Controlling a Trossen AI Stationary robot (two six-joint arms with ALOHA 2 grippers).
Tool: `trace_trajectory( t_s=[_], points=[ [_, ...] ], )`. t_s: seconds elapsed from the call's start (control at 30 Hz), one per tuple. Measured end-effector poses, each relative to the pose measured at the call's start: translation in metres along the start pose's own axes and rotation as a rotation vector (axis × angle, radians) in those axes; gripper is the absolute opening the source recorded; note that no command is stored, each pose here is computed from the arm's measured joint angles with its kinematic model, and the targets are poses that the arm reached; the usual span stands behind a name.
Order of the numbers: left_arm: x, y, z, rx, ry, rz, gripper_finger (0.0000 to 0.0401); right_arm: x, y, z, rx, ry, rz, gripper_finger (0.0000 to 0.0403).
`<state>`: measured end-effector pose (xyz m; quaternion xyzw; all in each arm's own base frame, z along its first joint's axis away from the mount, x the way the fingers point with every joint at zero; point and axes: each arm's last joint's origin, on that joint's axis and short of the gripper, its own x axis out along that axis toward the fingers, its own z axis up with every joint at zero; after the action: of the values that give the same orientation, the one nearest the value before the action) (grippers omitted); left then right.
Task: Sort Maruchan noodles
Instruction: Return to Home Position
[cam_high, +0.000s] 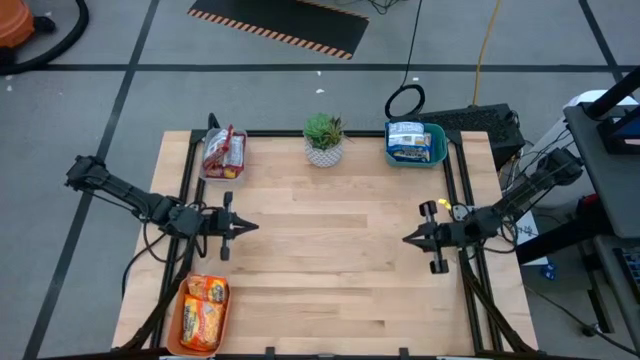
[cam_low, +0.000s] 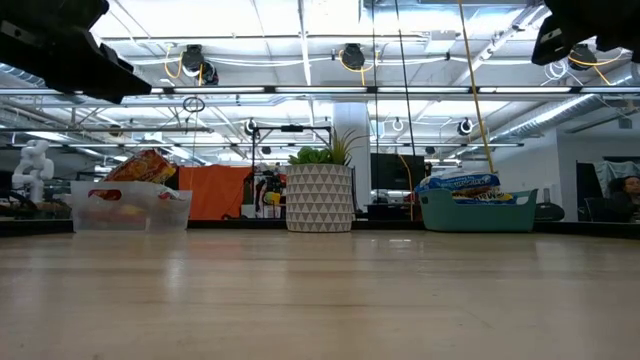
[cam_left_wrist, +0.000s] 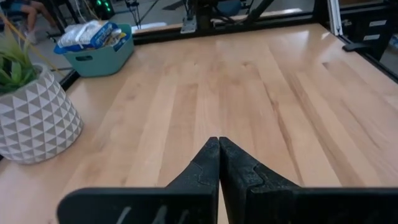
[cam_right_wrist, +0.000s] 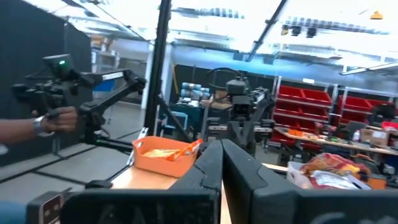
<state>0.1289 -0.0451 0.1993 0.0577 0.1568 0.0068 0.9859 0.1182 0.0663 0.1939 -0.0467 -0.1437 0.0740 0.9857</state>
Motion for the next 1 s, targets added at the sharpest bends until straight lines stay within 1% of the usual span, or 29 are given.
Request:
trace_trajectory(
  t_s=[0.23,0.7,0.83,1.0],
  points=[
    [-0.0002,-0.0007,-0.0013,-0.038,0.013,-0.017,0.0005,-0.0017,0.0001,-0.0005,-0.004,0.013,0.028,0.0],
    [-0.0002,-0.001,-0.001,-0.023,0.011,-0.027,0.0005,-0.0018,0.0003,-0.0021,-0.015,0.028,0.026,0.0],
    [-0.0002,-0.0015,0.0008,-0.029,-0.007,-0.044,0.0005,-0.0018,0.0003,-0.0021,0.031,0.029,0.025,0.0],
    [-0.0002,-0.0022,0.0012,-0.009,-0.012,-0.064,0.0005,-0.0018,0.0003,-0.0022,0.061,0.03,0.025,0.0]
  ],
)
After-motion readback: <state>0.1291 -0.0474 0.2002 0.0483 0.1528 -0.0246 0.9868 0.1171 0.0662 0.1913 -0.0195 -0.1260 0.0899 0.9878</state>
